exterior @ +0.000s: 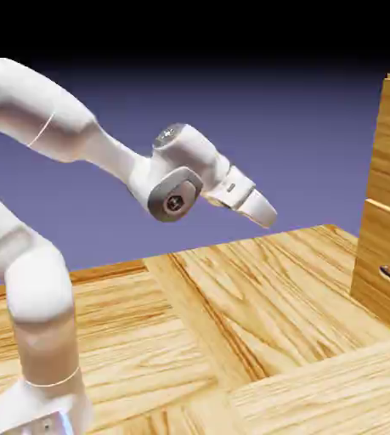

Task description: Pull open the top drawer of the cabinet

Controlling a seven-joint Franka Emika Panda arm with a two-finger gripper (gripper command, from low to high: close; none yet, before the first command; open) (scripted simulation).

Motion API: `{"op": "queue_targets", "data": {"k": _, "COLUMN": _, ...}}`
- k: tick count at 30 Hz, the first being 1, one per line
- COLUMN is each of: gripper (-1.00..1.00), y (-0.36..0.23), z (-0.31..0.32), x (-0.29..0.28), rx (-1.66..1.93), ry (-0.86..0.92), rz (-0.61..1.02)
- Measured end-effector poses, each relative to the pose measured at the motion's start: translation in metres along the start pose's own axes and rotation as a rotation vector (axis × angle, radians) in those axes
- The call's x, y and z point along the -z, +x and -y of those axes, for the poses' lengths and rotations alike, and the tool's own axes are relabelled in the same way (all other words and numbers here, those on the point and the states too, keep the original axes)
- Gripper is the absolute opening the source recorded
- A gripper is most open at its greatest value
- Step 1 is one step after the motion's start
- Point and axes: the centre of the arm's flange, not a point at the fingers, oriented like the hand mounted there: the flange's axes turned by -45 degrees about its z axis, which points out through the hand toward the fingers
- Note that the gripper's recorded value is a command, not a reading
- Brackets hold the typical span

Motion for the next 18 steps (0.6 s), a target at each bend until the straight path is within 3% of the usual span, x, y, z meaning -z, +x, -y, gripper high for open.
{"op": "queue_targets", "data": {"k": 18, "gripper": 0.0, "y": 0.008, "z": -0.135, "x": -0.128, "rx": -0.941, "ry": -0.004, "rz": 0.191}}
